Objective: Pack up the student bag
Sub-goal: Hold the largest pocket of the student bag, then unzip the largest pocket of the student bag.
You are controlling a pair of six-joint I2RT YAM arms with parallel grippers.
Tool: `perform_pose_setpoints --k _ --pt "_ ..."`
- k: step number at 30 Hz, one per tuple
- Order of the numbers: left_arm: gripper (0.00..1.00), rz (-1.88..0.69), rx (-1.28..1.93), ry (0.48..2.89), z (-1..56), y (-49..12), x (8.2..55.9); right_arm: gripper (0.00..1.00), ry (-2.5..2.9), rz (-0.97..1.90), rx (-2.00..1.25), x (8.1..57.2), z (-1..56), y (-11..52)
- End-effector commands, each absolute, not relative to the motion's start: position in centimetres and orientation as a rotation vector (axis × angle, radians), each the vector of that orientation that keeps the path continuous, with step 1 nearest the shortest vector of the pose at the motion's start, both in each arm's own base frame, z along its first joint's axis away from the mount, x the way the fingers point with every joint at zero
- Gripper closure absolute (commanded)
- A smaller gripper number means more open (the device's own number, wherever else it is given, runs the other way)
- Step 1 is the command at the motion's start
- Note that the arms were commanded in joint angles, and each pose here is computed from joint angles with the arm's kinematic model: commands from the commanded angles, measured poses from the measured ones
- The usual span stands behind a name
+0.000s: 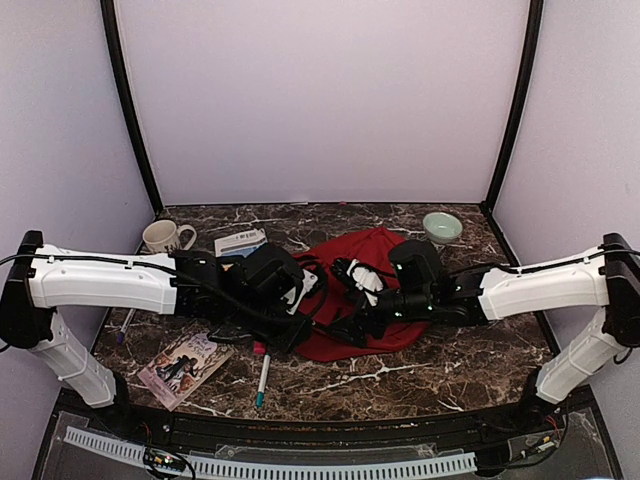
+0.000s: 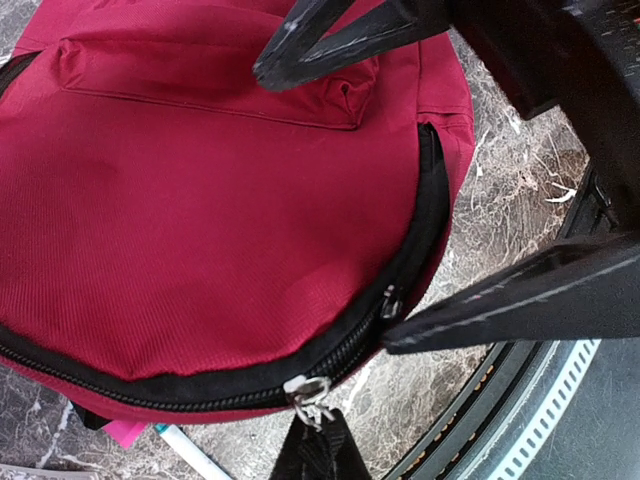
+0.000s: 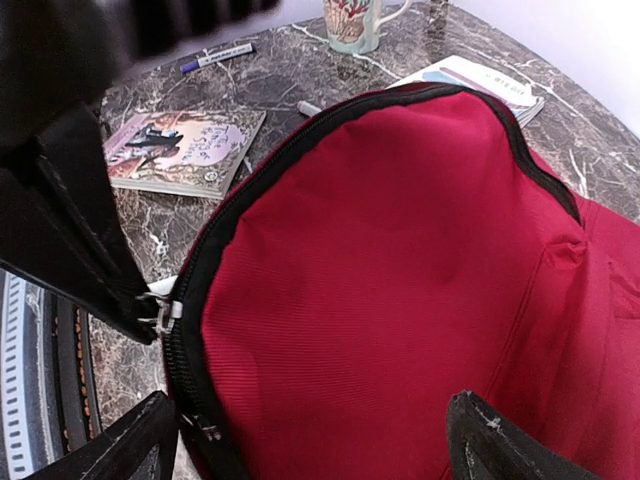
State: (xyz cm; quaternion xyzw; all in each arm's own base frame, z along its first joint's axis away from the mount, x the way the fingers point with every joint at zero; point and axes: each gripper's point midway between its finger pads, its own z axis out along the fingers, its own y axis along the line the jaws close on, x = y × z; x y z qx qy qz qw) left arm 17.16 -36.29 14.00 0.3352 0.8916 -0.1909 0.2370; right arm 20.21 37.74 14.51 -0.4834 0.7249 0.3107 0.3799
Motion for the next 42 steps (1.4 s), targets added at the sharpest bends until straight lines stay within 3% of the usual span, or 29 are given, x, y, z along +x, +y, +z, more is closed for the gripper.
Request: perform_pose_setpoints --k 1,5,9,13,14,15,19,20,37,38,41,42 --pt "1.00 -0.582 0.904 2.439 15.4 -36.7 16.8 0.12 1.767 0.873 -1.273 19.8 15.5 39.8" --pt "1.00 -0.593 0.885 2.454 15.2 -36.3 16.9 0.22 1.766 0.955 -1.290 18.7 15.2 40.2" --pt "1.00 -0.600 0.879 2.455 15.4 -36.3 17.0 0.40 1.769 0.958 -1.283 18.6 14.9 40.3" --pt "1.00 -0.601 0.865 2.464 15.3 -36.2 17.1 0.40 1.755 0.962 -1.280 18.5 15.1 40.3" --pt "1.00 -0.603 0.860 2.466 15.3 -36.2 17.2 0.65 1.758 1.016 -1.296 17.8 15.1 40.5" --pt "1.00 -0.604 0.851 2.467 15.4 -36.2 17.3 0.75 1.762 1.047 -1.308 17.3 15.0 40.5" --pt "1.00 -0.617 0.813 2.468 15.7 -35.9 17.8 0.99 1.796 1.111 -1.338 16.1 14.3 40.4" --pt "1.00 -0.621 0.801 2.468 15.7 -35.8 17.9 1.00 1.807 1.112 -1.338 16.0 14.1 40.3" --pt "1.00 -0.558 0.724 2.503 15.4 -32.5 19.8 1.00 1.867 0.950 -1.304 15.5 12.9 34.8" --pt "1.00 -0.567 0.741 2.501 15.5 -32.8 19.7 0.93 1.874 0.946 -1.294 15.6 13.0 34.8" --pt "1.00 -0.610 0.783 2.506 15.5 -33.8 19.4 0.45 1.908 0.938 -1.272 16.2 13.7 35.3" --pt "1.00 -0.634 0.796 2.505 15.6 -34.2 19.2 0.34 1.908 0.929 -1.262 16.5 14.2 35.4"
